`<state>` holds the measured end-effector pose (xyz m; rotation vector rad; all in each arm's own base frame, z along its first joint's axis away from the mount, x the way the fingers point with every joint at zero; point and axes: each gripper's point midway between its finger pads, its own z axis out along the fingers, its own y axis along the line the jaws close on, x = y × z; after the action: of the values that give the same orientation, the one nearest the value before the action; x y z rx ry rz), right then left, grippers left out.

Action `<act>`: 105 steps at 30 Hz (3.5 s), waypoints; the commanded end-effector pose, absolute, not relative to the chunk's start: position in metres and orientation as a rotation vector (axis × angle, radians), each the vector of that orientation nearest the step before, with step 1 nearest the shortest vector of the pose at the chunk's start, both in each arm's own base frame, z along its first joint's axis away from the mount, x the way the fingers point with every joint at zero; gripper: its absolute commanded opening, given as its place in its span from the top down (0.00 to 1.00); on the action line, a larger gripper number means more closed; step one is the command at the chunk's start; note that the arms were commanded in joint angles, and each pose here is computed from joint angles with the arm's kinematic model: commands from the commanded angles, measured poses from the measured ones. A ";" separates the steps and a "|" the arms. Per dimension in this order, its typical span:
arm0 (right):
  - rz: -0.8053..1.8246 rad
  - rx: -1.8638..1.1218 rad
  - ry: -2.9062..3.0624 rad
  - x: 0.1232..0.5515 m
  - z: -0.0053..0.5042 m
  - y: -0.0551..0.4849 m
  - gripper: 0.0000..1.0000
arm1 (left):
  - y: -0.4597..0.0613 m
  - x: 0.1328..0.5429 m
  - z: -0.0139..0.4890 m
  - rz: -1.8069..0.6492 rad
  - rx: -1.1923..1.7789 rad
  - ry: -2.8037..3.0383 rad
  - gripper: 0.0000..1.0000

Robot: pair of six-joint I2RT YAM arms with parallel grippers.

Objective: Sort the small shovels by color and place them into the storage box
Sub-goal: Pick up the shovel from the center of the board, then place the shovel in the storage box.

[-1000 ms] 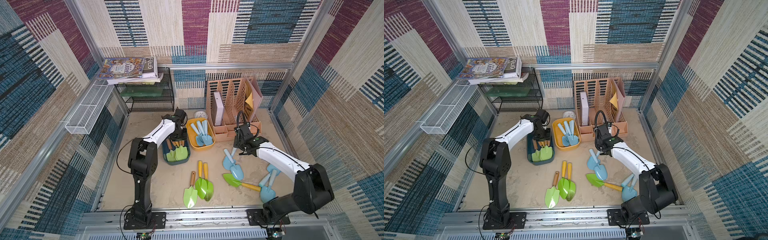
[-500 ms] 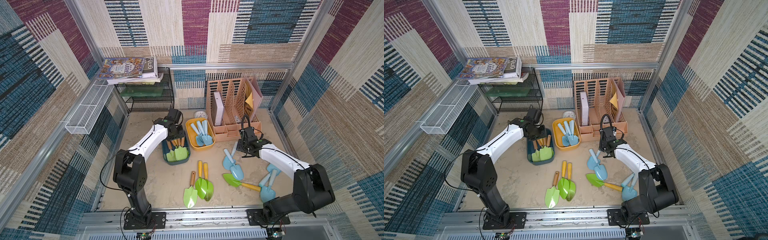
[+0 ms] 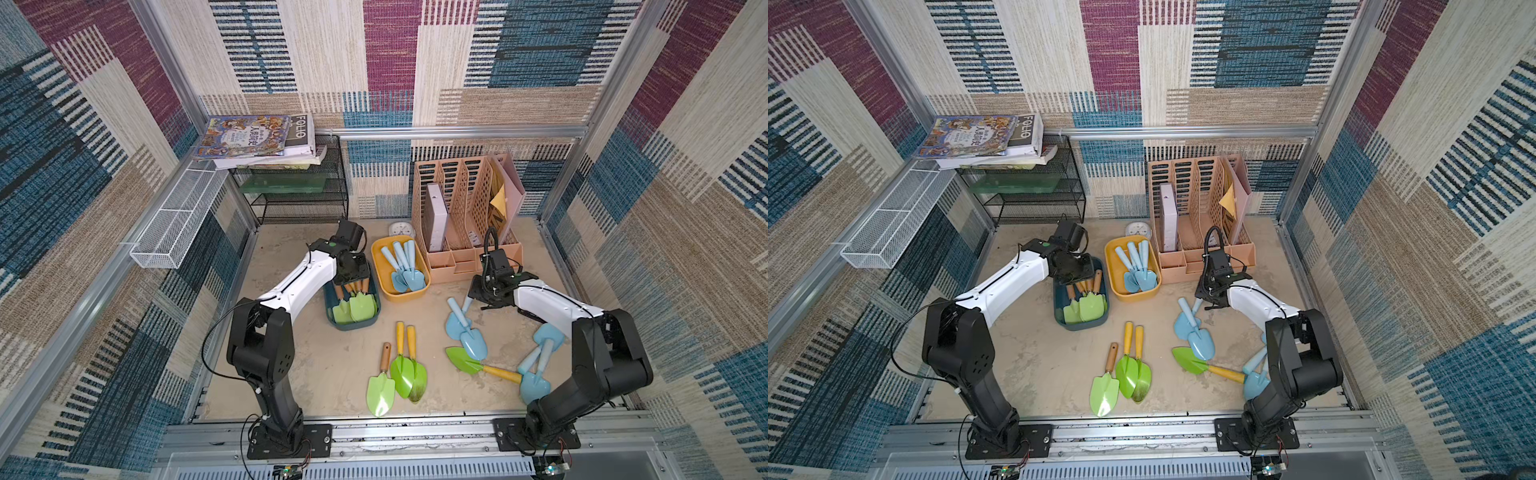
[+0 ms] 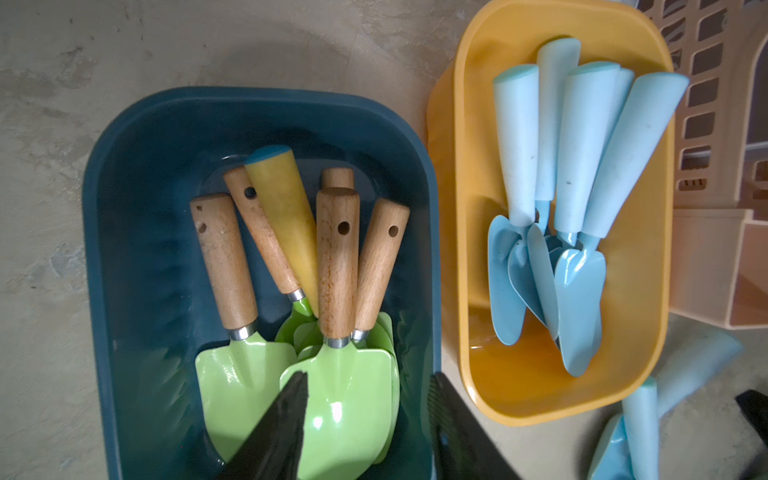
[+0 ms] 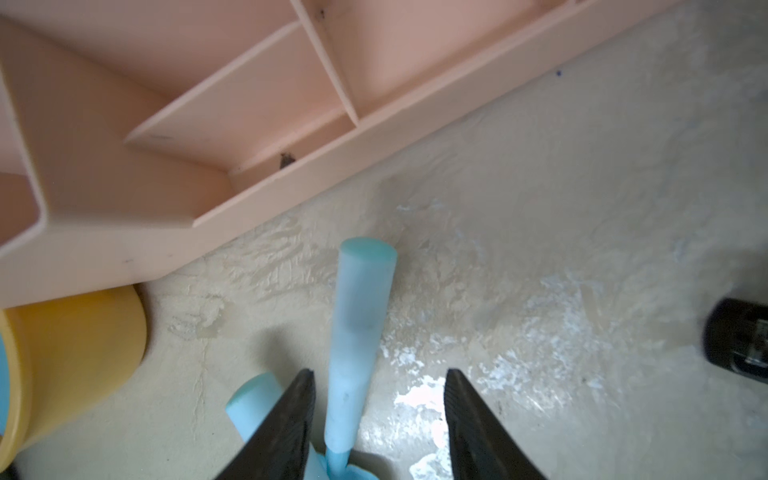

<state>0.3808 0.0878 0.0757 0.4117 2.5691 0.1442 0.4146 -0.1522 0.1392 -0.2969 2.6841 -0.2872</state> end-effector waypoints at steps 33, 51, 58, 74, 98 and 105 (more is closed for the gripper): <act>0.544 0.243 2.289 0.397 0.114 0.145 0.84 | -0.145 0.397 0.139 -0.255 -0.289 2.700 0.51; 0.383 0.165 2.110 0.424 0.176 0.140 0.84 | -0.145 0.391 0.139 -0.249 -0.284 2.700 0.51; 0.355 0.124 2.093 0.440 0.182 0.146 0.85 | -0.143 0.387 0.136 -0.239 -0.282 2.708 0.51; 0.335 -0.195 2.060 0.465 0.225 0.227 0.84 | -0.141 0.389 0.139 -0.222 -0.276 2.704 0.51; 0.701 -0.636 2.122 0.478 0.172 0.406 0.84 | -0.111 0.369 0.148 -0.080 -0.257 2.684 0.50; 0.954 -0.681 2.068 0.478 0.174 0.412 0.83 | -0.107 0.370 0.148 -0.067 -0.269 2.683 0.50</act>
<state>0.4830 0.4003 0.1609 -0.6334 2.1388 0.7842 0.3727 -0.1114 0.1472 -0.2687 2.6780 -0.0896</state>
